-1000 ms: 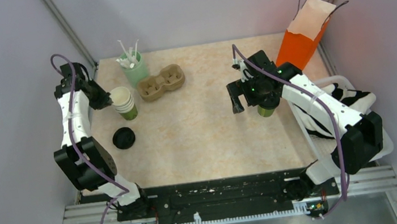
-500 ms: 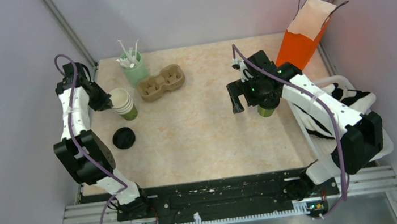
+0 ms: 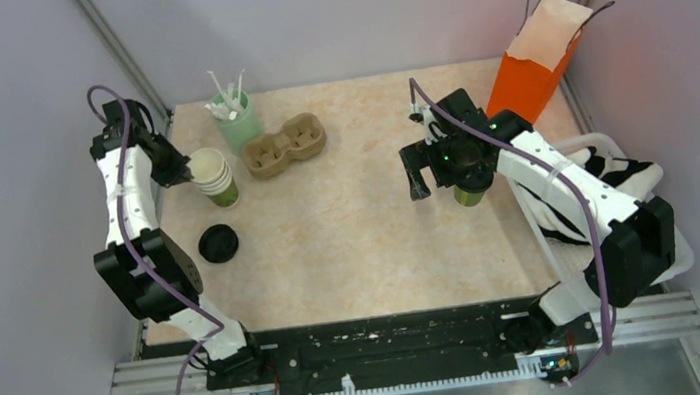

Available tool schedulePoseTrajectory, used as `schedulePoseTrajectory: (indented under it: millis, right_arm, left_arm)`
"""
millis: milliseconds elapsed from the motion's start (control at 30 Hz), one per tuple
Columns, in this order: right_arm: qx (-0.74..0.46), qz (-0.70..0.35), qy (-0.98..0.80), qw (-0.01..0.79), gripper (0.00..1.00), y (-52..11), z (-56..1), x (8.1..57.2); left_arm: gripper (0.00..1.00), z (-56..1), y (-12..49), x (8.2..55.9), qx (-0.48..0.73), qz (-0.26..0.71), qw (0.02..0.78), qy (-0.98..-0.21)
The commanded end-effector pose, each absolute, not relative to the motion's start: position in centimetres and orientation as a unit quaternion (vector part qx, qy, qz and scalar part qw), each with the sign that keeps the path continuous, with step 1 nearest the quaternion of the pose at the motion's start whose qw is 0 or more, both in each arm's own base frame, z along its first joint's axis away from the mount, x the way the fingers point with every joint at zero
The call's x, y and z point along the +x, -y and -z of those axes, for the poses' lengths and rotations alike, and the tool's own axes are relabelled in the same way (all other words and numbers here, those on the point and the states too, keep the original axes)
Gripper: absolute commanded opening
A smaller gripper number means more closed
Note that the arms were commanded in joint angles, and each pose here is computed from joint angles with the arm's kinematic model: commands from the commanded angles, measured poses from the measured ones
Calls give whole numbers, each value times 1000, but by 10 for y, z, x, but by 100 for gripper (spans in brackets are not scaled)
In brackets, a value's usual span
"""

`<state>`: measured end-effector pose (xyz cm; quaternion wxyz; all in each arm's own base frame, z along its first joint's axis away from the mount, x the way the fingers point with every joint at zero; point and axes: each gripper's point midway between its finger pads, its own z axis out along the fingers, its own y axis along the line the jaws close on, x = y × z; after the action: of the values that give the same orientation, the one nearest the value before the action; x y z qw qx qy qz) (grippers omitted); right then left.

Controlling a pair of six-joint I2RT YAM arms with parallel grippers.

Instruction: Pack the takeout coffee

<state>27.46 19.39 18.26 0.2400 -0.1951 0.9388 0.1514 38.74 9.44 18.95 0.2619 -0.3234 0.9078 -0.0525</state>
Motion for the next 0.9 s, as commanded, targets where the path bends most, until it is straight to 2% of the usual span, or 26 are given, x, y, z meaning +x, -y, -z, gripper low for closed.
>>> schedulePoseTrajectory:
  millis: [0,200,333,433,633,733,867]
  right_arm:
    - [-206,-162,-926,271,98,-203,-200,284]
    - [-206,-163,-926,272,98,-203,-201,285]
    - [-207,-162,-926,272,98,-203,-201,284]
    - [-207,-161,-926,273,98,-202,-201,284]
    - [-206,-161,-926,273,98,-203,-201,284]
    - [-207,-163,-926,271,98,-203,-200,284]
    - [-207,-164,-926,270,98,-204,-200,284]
  left_arm:
    - [0,-217,-93,397,-323,65,287,-899]
    - [0,-195,-90,399,-329,76,255,-906]
    - [21,-186,-88,403,-322,86,256,-907]
    - [27,-180,-89,401,-320,81,248,-911]
    - [18,-181,-91,398,-317,70,247,-913]
    - [18,-189,-93,400,-312,67,258,-912]
    - [1,-190,-94,402,-309,67,258,-913]
